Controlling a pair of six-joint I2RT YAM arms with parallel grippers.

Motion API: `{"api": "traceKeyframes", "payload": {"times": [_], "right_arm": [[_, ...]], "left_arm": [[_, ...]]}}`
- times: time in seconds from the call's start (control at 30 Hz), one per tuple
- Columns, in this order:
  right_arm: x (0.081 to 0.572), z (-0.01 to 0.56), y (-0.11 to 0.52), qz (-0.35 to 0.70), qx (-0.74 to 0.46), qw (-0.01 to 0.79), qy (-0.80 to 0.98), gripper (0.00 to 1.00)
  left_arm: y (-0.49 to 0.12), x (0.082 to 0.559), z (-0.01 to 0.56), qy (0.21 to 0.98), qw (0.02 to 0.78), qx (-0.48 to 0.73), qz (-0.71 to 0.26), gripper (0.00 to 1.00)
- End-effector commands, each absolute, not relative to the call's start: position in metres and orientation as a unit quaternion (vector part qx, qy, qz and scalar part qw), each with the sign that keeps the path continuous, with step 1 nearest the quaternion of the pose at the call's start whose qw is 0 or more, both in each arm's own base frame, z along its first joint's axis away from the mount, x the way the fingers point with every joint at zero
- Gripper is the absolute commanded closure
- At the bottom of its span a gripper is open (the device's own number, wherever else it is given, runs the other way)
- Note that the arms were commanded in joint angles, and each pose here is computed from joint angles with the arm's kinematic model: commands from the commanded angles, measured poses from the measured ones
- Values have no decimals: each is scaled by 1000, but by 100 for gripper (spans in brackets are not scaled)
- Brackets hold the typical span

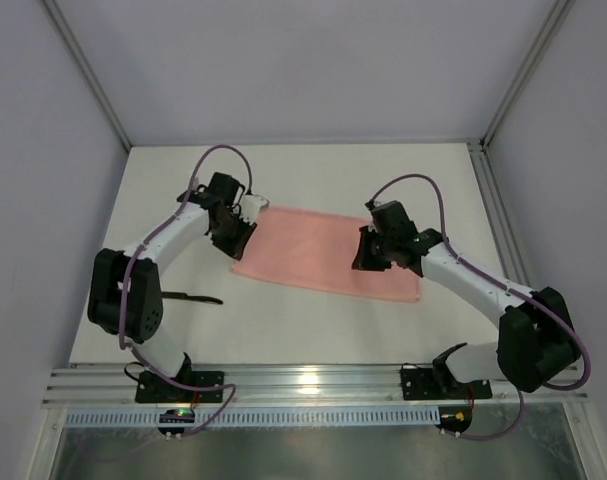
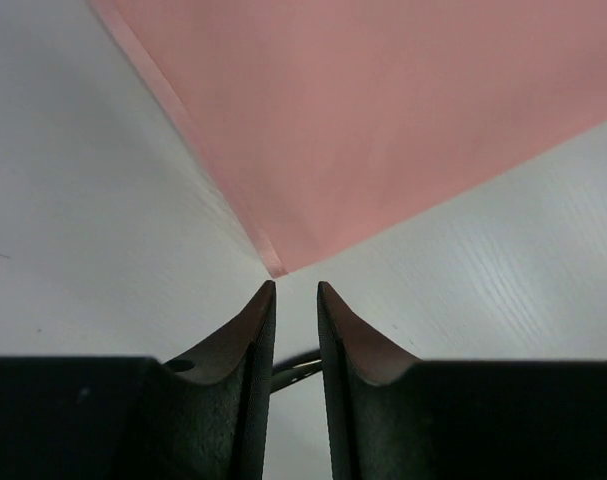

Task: Fold the napkin into a case and place the utensils inside
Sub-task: Smooth out the rectangle-folded napkin at the center of the board.

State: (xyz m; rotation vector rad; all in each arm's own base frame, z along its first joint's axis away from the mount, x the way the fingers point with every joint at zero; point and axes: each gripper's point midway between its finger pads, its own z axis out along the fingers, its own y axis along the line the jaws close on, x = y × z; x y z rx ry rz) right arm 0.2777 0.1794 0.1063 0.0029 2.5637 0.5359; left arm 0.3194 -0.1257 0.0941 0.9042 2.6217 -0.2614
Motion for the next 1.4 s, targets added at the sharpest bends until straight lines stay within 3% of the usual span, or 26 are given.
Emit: {"api": "traceKeyframes", "payload": {"times": [0.0, 0.13, 0.4, 0.7, 1.0, 1.13, 1.37], "right_arm": [[278, 124, 235, 285, -8, 286, 915, 96], [266, 77, 239, 274, 14, 232, 933, 96], [228, 0, 188, 173, 87, 152, 969, 96], [203, -14, 110, 129, 233, 146, 953, 96], [198, 16, 51, 68, 312, 199, 927, 96], [201, 35, 33, 49, 317, 220, 921, 96], [280, 127, 39, 81, 258, 317, 909, 96]], "left_arm": [[-136, 313, 86, 920, 178, 334, -100, 75], [-129, 318, 52, 932, 142, 328, -64, 75], [-112, 318, 16, 940, 114, 321, -18, 76], [-96, 312, -4, 938, 96, 332, 18, 79], [-98, 313, 0, 937, 108, 331, 4, 79], [-114, 313, 23, 931, 135, 336, -41, 74], [-131, 340, 106, 913, 217, 333, -88, 61]]}}
